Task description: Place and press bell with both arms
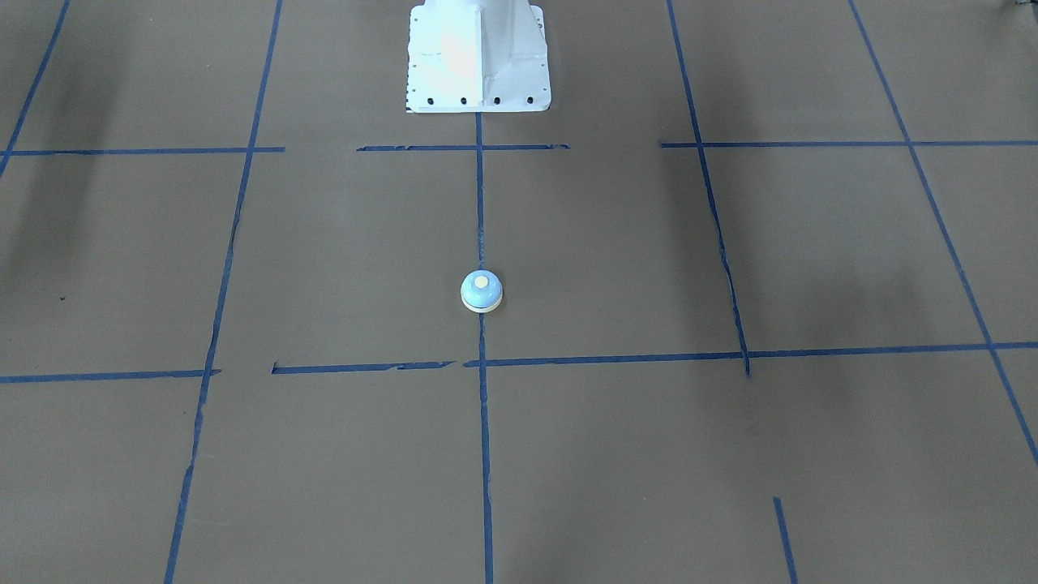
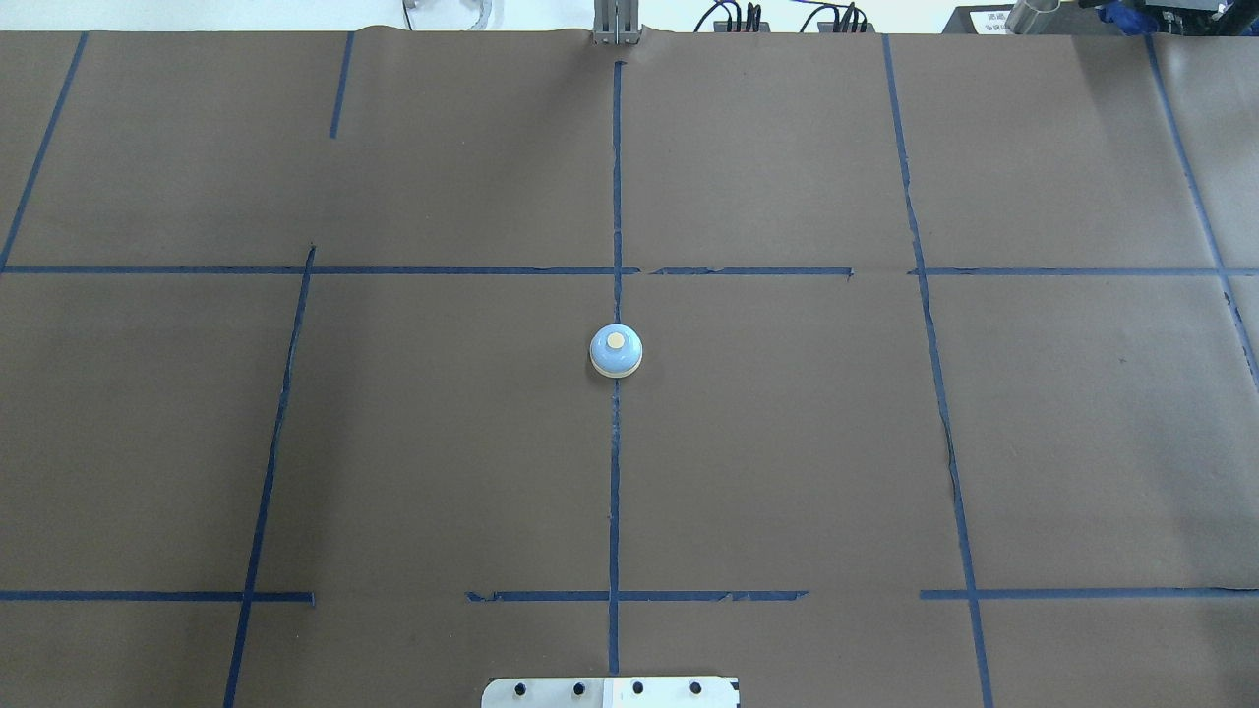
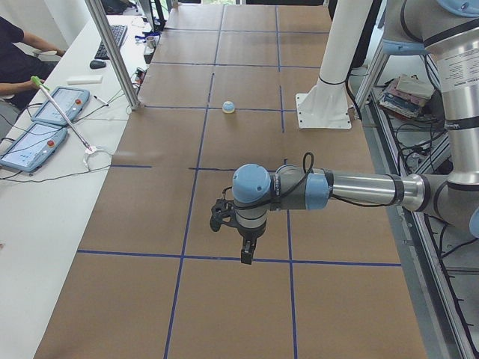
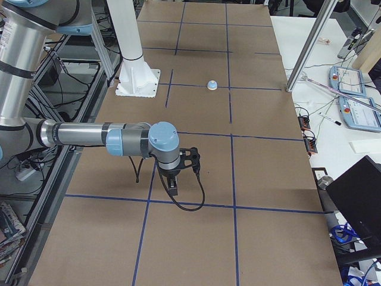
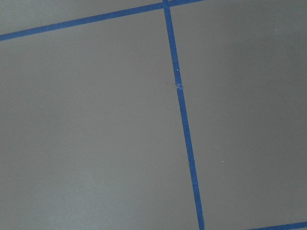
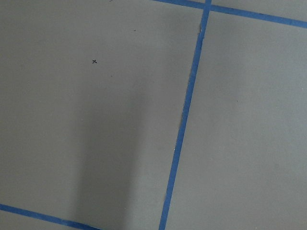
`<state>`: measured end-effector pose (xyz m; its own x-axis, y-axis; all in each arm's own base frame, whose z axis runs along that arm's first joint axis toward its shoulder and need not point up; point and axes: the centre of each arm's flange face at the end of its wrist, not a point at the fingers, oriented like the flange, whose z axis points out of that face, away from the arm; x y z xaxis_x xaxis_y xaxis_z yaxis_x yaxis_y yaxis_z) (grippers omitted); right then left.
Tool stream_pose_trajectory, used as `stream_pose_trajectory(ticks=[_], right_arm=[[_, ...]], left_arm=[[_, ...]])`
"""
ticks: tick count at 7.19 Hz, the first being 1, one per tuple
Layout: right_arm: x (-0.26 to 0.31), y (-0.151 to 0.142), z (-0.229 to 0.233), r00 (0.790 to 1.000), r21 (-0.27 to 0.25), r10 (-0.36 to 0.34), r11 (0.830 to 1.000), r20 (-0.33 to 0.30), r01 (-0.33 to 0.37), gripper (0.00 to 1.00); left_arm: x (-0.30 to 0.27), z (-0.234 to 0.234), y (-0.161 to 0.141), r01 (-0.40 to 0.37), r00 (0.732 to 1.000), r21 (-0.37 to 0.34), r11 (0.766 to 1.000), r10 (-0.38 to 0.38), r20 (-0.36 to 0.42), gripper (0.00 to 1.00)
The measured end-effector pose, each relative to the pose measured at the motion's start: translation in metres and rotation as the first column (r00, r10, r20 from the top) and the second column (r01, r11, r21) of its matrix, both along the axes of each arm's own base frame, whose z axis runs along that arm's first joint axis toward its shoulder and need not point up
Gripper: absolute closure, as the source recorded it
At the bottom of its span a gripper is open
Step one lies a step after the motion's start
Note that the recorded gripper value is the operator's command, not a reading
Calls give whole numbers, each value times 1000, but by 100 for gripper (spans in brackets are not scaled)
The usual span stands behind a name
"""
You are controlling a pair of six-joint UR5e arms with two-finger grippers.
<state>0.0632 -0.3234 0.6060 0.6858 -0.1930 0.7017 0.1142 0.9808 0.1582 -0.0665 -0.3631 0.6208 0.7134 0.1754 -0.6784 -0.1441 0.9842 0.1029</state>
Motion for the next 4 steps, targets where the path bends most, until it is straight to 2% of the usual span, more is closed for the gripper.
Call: stream_pose_trajectory(ticks=[4], right_arm=[[-2,0,-1,1000,1,-1,1000,22,1,0]], left_arm=[[13,-5,1,-27,999,-1,1000,27,-30,0]])
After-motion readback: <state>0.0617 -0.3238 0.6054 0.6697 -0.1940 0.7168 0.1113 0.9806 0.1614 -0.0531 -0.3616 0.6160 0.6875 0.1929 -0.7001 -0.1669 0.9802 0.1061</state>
